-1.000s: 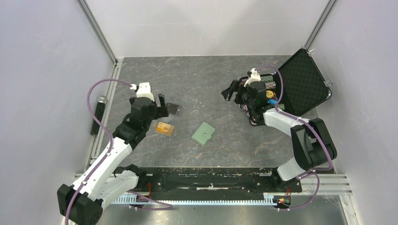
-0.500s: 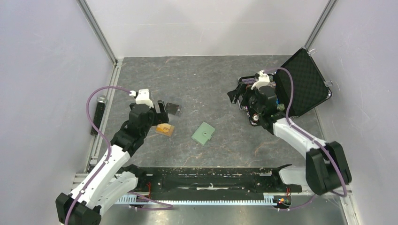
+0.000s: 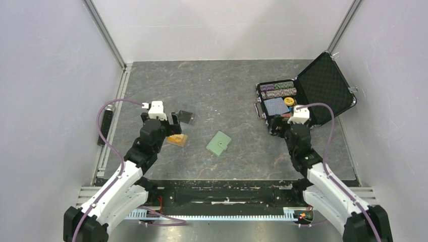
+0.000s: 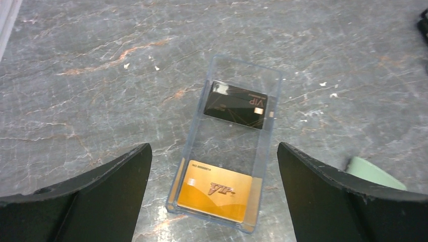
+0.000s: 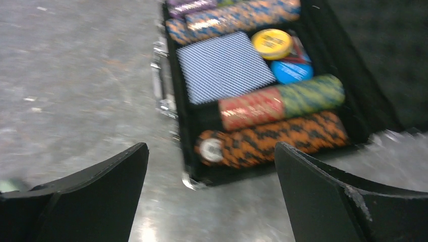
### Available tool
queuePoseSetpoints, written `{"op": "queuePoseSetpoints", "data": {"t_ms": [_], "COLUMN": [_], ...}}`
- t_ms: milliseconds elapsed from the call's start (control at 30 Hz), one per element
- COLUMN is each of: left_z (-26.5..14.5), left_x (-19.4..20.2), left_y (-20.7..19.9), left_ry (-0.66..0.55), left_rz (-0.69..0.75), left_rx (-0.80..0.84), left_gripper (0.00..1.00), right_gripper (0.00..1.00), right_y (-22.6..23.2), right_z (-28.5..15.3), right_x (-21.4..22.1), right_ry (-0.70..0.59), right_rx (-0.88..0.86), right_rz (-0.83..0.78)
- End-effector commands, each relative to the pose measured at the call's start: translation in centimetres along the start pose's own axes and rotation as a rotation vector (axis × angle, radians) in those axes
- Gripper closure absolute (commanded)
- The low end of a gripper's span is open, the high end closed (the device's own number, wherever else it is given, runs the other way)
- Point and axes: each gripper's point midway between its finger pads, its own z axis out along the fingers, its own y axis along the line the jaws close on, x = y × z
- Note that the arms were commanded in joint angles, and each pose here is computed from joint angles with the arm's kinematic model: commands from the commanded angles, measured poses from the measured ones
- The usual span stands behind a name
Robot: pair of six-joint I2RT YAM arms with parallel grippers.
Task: Put the credit cards into the card holder
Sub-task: Reset both arms
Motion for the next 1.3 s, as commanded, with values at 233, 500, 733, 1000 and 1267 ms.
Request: {"op": "queuePoseSetpoints", "data": {"t_ms": [233, 500, 733, 1000, 1267], "left_z": [3.6, 6.1, 9.0, 11.4, 12.4], "left_x": [0.8, 4.9, 4.2, 4.3, 4.3], "left_y": [3.9, 7.6, 6.8, 6.7, 6.3], "left_ry": [-0.043, -0.010, -0.038, 0.032, 0.011], "left_rz": [0.173, 0.190, 0.269, 0.160, 0.086], "left_rx": [-0.167, -0.170, -0.073, 0.046, 0.150], "left_gripper": [0.00, 0.00, 0.00, 0.00, 0.00], "right_gripper": [0.02, 0.02, 0.02, 0.02, 0.02], "right_y": [-7.7, -9.4, -9.9, -7.9, -6.8], "right_z": [-2.1, -1.5, -0.6, -1.0, 0.0], "right_x": [4.0, 4.2, 3.9, 3.9, 4.4], "right_ry": [-0.172, -0.253, -0.279, -0.313, -0.280], "right_rx": [0.249, 0.253, 0.227, 0.095, 0.029], "right_rz": [-0.254, -0.275, -0.259, -0.318, -0.359]}}
